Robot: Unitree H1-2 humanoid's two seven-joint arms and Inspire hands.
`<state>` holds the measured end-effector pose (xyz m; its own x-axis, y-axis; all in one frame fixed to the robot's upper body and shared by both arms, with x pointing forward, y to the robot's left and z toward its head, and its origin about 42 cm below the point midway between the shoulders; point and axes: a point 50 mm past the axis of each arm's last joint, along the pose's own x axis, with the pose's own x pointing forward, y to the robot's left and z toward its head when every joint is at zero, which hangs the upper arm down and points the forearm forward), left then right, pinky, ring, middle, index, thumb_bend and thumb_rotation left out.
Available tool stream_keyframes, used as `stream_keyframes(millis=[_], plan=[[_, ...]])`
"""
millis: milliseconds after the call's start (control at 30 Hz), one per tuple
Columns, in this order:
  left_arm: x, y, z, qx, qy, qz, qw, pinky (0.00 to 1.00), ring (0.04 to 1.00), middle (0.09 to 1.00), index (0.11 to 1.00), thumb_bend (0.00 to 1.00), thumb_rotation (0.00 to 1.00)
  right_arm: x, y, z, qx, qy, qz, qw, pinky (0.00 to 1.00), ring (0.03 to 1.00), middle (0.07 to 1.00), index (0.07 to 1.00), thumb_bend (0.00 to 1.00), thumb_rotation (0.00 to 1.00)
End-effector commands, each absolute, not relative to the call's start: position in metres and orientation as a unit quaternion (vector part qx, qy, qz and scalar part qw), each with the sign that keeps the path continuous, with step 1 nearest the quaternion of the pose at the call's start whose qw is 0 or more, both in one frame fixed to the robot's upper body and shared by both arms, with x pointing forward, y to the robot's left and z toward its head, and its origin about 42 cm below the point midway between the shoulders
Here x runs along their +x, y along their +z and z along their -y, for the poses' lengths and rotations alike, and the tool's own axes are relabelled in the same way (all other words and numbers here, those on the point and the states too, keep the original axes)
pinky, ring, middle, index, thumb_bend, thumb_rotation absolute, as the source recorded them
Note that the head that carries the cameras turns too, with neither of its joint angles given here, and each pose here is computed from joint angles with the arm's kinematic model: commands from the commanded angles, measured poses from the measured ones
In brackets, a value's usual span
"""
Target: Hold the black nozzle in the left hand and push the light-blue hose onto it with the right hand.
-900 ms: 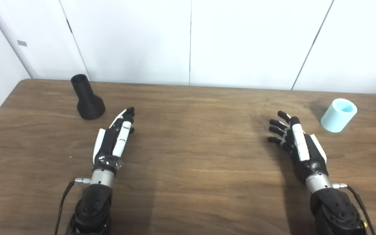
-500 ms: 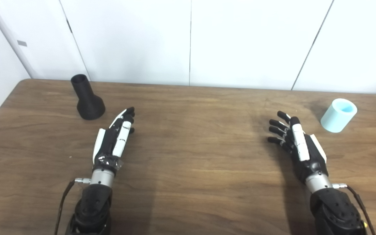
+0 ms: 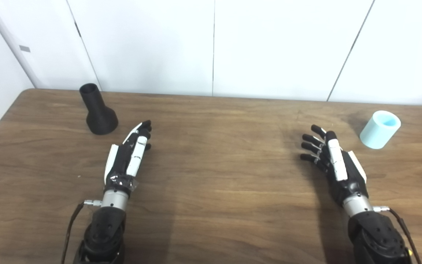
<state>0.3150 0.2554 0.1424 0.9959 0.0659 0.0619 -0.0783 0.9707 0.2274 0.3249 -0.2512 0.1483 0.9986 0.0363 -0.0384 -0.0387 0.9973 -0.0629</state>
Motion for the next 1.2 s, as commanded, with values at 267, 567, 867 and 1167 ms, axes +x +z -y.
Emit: stream_keyframes(millis=[267,567,867,1167], plan=[[0.320,0.141,-0.244,0.098,0.022,0.036,0.994,0.85,0.900,0.902,0.894,0.40,0.83,0.329,0.151,0.252,-0.027,0.033,-0.006,0.999,0.69,0.799,0.820,0.890,0.46,1.00],[0.317,0.136,-0.239,0.117,0.019,0.021,0.993,0.85,0.895,0.921,0.900,0.34,0.86,0.329,0.138,0.259,-0.012,0.044,-0.007,0.999,0.70,0.821,0.837,0.899,0.44,1.00],[0.319,0.124,-0.231,0.115,0.019,0.012,0.993,0.85,0.907,0.918,0.910,0.34,0.84,0.328,0.129,0.267,-0.015,0.049,-0.007,0.999,0.73,0.844,0.852,0.921,0.43,1.00],[0.317,0.112,-0.223,0.102,0.011,0.000,0.995,0.90,0.935,0.932,0.932,0.33,0.87,0.329,0.119,0.271,0.012,0.043,-0.017,0.999,0.76,0.855,0.861,0.937,0.37,1.00]])
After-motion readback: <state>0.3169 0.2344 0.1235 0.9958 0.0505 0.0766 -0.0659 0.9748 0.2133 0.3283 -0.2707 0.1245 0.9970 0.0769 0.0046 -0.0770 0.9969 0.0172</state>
